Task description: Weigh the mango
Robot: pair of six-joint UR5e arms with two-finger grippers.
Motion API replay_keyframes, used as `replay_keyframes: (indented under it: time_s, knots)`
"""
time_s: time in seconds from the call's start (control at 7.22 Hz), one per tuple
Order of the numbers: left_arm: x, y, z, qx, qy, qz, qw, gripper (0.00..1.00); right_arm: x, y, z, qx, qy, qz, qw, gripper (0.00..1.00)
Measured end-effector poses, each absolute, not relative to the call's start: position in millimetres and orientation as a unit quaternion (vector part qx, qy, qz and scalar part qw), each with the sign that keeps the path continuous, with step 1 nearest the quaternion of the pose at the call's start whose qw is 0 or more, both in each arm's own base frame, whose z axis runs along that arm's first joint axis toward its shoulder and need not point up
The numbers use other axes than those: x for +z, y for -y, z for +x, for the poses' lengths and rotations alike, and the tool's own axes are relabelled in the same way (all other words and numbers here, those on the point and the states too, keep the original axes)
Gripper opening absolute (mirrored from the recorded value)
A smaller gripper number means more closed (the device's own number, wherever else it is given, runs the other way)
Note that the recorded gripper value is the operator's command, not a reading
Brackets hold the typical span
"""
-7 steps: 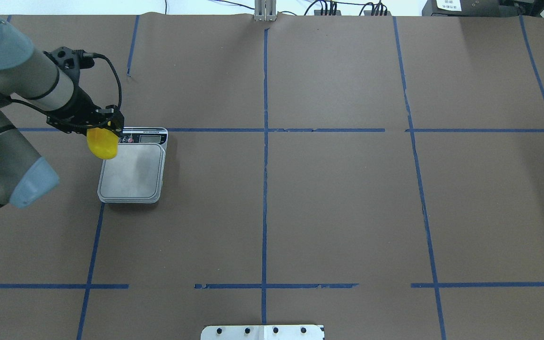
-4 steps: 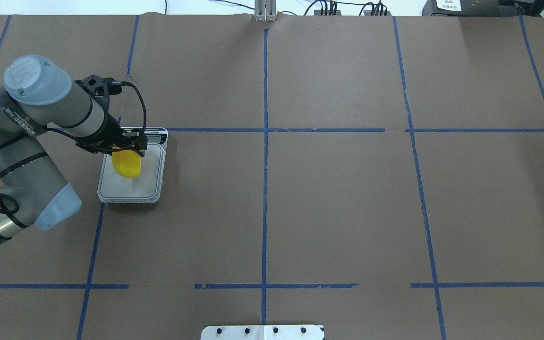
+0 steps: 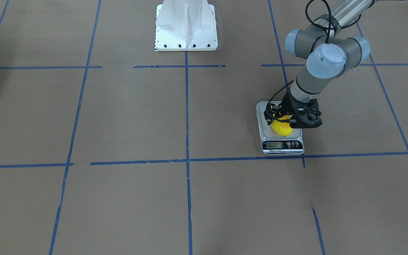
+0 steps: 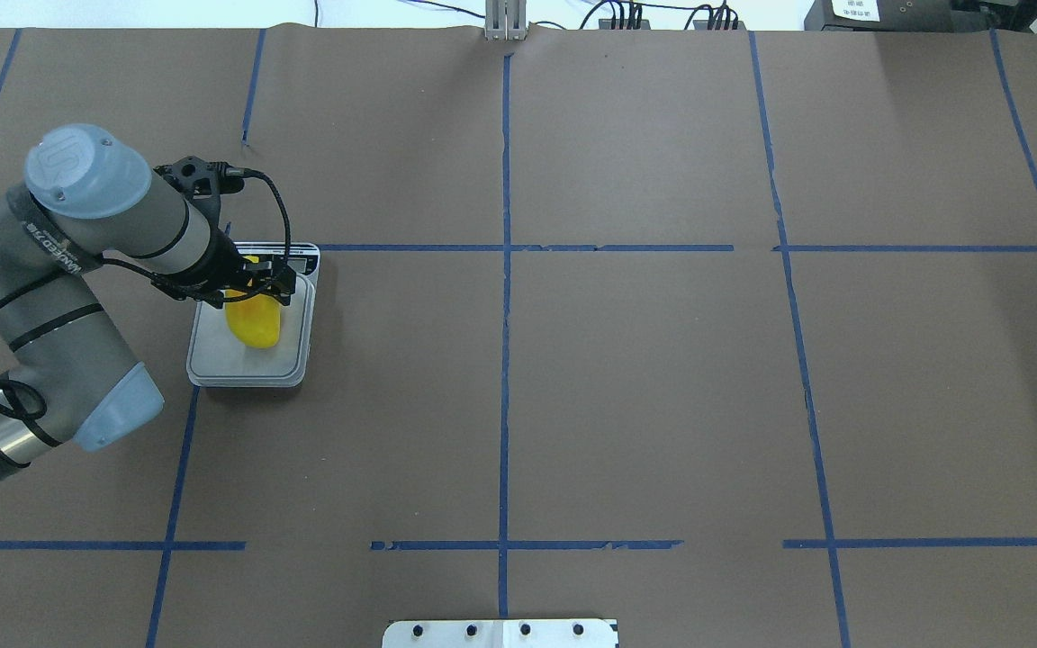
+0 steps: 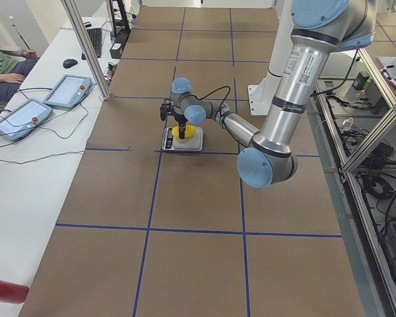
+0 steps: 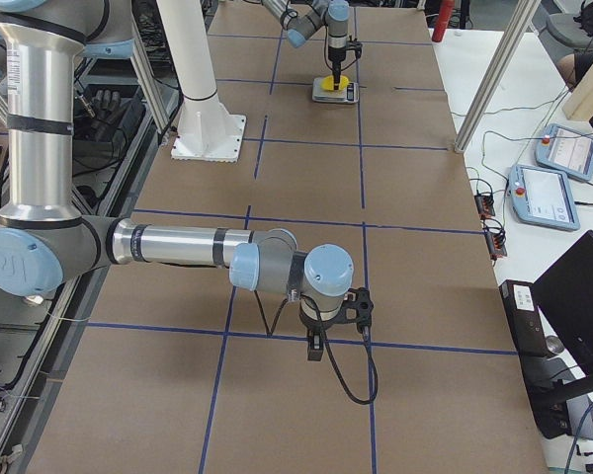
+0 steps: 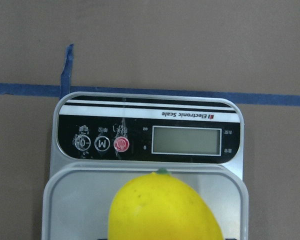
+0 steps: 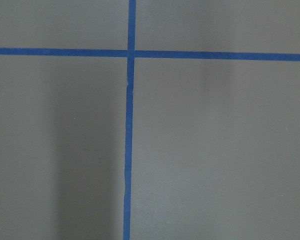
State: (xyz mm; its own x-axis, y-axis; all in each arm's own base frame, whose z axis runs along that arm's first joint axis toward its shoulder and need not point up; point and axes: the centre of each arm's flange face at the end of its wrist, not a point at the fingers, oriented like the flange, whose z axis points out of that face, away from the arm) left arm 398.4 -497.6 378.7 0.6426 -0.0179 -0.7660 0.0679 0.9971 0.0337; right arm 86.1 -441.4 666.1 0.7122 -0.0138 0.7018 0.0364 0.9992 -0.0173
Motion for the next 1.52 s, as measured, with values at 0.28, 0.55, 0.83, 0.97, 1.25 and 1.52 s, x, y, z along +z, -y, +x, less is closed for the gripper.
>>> replay_keyframes:
  time_s: [0.28,0.55,0.83,0.97,1.25,1.52]
  knots:
    - [359,508,364,-0.035,-0.429,0.050,0.901,1.00,666,441,86,-0.014,0.379,-0.015,0.925,1.00]
    - [344,537,288,-0.029,-0.404,0.087,0.910,1.00,666,441,86,-0.013,0.379,-0.015,0.925,1.00]
    - [372,558,187,-0.006,-0.376,0.105,0.921,1.00,666,441,86,-0.014,0.379,-0.015,0.925,1.00]
    - [410,559,130,0.025,-0.367,0.110,0.923,1.00,666,441,86,-0.014,0.379,-0.015,0.925,1.00]
    - [507,552,18,0.064,-0.359,0.105,0.925,1.00,666,441,86,-0.014,0.379,-0.015,0.925,1.00]
    - [591,524,-42,0.051,-0.364,0.070,0.928,1.00,666,441,86,-0.013,0.379,-0.015,0.925,1.00]
